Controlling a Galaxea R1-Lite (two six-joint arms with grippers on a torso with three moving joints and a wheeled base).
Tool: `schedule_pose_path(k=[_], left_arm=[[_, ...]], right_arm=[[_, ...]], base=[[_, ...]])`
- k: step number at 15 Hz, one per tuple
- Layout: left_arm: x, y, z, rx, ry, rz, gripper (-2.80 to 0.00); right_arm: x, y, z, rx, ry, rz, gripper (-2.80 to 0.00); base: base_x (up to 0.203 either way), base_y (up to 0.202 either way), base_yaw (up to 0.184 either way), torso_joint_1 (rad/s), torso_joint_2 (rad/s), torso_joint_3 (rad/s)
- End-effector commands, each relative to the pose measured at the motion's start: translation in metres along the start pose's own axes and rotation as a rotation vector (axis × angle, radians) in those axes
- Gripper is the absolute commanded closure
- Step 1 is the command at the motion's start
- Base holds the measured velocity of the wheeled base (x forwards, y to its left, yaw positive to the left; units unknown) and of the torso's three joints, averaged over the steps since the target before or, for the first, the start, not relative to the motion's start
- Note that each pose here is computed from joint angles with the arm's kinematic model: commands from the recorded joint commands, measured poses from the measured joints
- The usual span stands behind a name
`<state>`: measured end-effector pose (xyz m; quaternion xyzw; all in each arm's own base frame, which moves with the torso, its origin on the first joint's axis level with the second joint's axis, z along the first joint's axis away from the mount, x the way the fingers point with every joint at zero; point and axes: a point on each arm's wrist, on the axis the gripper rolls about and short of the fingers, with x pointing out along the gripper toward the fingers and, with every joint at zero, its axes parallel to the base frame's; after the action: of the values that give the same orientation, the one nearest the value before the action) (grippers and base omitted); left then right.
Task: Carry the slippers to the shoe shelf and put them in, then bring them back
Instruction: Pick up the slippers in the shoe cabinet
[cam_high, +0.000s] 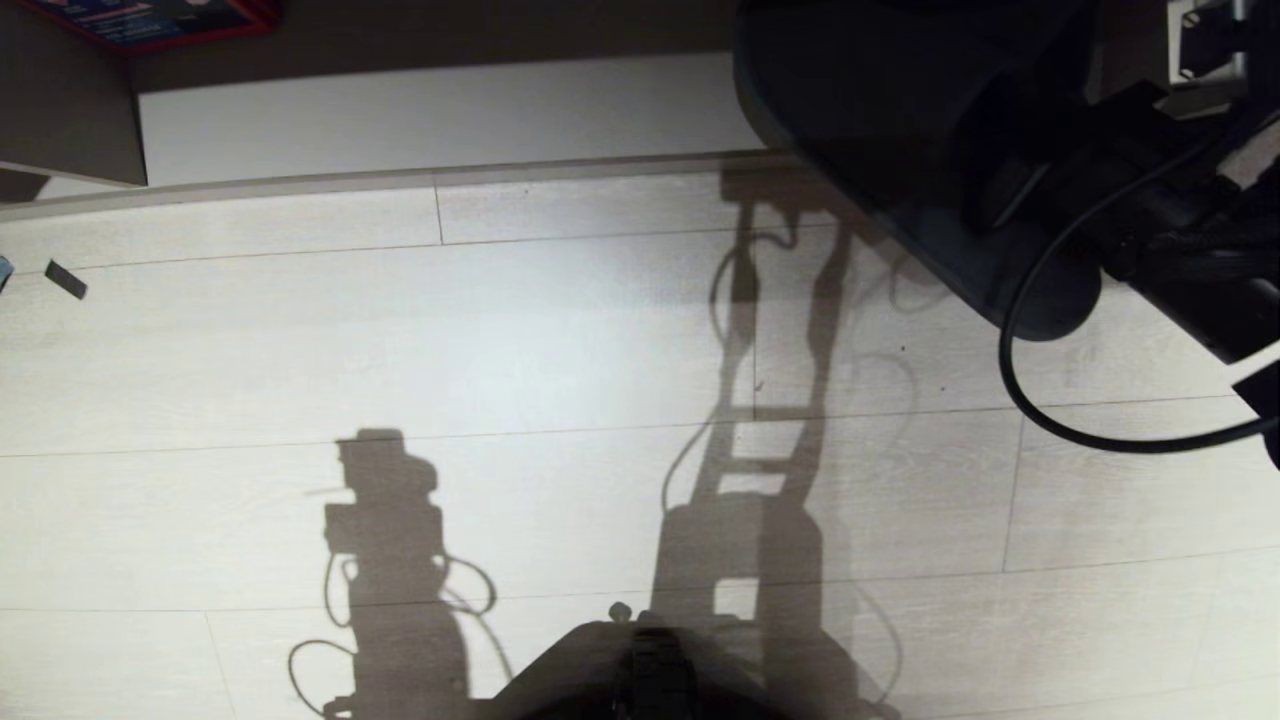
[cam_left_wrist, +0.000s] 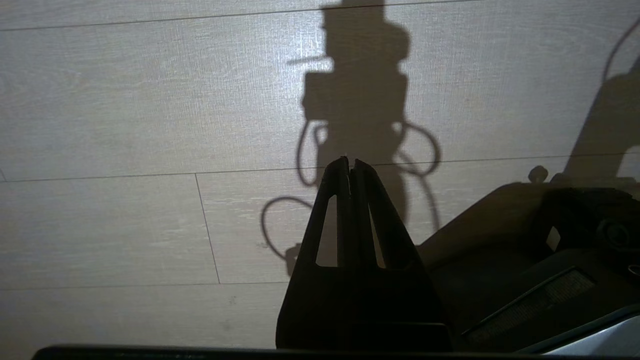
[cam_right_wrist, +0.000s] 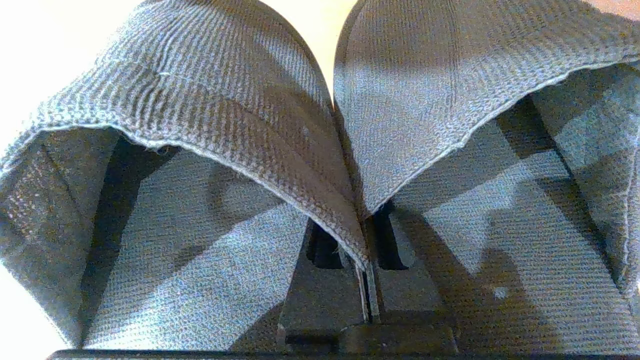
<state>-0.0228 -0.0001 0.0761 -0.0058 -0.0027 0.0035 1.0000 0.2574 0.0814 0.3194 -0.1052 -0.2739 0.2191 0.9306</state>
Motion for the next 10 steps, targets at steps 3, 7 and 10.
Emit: schedule_pose_path(k=[3,7,10], left_arm=[[0.0,0.0,0.0,-0.001,-0.001,0.001,0.0],[0.0,0.0,0.0,-0.001,-0.001,0.001,0.0],[0.0,0.0,0.0,-0.002,-0.001,0.001,0.0]], right_arm=[[-0.076,0.017,0.036,0.018,0.006,0.034,0.0],[-0.138,0.024,0.06,0.044,0.04,0.046,0.0],[-0.187,0.031,0.074,0.101,0.08,0.035,0.0]], base=[[0.0,0.0,0.0,0.0,0.0,0.0],[0.0,0.0,0.0,0.0,0.0,0.0],[0.0,0.0,0.0,0.0,0.0,0.0]])
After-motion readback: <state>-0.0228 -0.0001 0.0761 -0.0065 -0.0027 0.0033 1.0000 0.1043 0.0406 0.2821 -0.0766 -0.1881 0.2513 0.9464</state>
